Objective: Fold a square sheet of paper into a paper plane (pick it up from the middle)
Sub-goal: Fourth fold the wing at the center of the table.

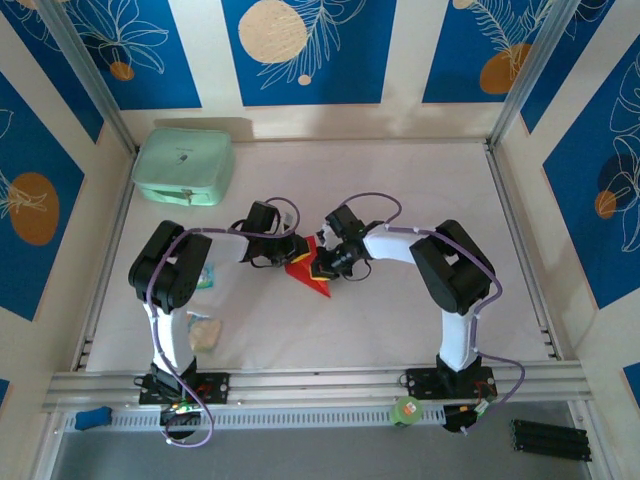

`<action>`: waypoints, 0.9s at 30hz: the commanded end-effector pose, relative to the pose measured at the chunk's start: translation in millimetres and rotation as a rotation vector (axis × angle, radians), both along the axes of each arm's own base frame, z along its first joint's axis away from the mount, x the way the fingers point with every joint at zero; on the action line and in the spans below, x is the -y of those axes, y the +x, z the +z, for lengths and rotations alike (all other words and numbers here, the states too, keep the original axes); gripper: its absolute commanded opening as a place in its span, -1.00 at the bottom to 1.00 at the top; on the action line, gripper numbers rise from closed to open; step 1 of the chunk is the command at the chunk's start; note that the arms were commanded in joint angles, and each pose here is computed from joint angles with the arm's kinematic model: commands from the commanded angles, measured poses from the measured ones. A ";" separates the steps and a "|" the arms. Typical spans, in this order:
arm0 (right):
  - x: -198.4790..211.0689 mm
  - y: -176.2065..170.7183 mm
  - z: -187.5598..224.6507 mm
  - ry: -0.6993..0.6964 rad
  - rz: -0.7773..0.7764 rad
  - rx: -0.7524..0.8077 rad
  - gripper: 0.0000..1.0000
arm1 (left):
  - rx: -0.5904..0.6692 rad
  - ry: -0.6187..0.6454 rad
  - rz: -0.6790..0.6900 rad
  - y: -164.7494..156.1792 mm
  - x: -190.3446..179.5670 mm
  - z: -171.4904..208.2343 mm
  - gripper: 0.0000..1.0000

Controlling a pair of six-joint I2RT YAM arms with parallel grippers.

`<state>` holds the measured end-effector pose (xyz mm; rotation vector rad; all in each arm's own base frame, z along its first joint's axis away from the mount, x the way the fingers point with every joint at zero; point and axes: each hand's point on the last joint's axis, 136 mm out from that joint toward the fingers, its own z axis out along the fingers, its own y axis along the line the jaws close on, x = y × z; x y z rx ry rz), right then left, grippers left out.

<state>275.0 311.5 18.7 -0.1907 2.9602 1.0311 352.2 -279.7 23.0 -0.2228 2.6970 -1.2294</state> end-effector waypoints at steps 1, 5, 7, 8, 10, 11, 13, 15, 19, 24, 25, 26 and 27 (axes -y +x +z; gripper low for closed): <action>11.3 -17.1 -19.9 -0.040 -0.016 -0.077 -0.98 | -0.183 0.205 0.056 -31.4 -36.8 -69.0 -0.66; 17.9 -28.2 -24.6 -0.016 -0.019 -0.103 -0.98 | -0.203 0.241 0.059 -35.3 -42.4 -76.1 -0.68; 20.7 -33.2 -23.9 -0.011 -0.015 -0.110 -0.98 | -0.209 0.254 0.059 -36.7 -44.5 -78.8 -0.68; 22.1 -36.1 -23.2 -0.007 -0.013 -0.114 -0.98 | -0.212 0.259 0.060 -37.2 -45.3 -79.7 -0.69; 23.6 -41.6 -20.2 0.007 -0.007 -0.120 -0.98 | -0.214 0.267 0.061 -37.7 -46.5 -80.9 -0.69; 24.2 -44.6 -18.5 0.014 -0.004 -0.124 -0.98 | -0.215 0.269 0.062 -38.0 -46.9 -81.2 -0.69; 25.2 -49.8 -15.6 0.026 -0.002 -0.136 -0.98 | -0.213 0.270 0.060 -38.0 -47.0 -80.8 -0.69; 26.8 -54.3 -13.3 0.034 -0.004 -0.143 -0.98 | -0.215 0.272 0.061 -38.3 -47.4 -80.7 -0.69; 31.1 -60.3 -12.2 0.033 -0.019 -0.154 -0.98 | -0.216 0.273 0.060 -38.7 -47.6 -80.6 -0.69; 33.6 -62.7 -11.8 0.037 -0.036 -0.157 -0.97 | -0.216 0.268 0.059 -38.6 -46.8 -79.1 -0.69; 32.8 -61.3 -9.5 0.042 -0.036 -0.151 -0.97 | -0.216 0.268 0.057 -39.1 -46.9 -78.9 -0.69; 31.5 -58.3 -5.7 0.051 -0.039 -0.140 -0.98 | -0.211 0.265 0.057 -38.3 -46.2 -77.5 -0.69; 29.9 -54.5 -0.4 0.060 -0.044 -0.123 -0.98 | -0.211 0.261 0.057 -38.1 -45.6 -76.9 -0.69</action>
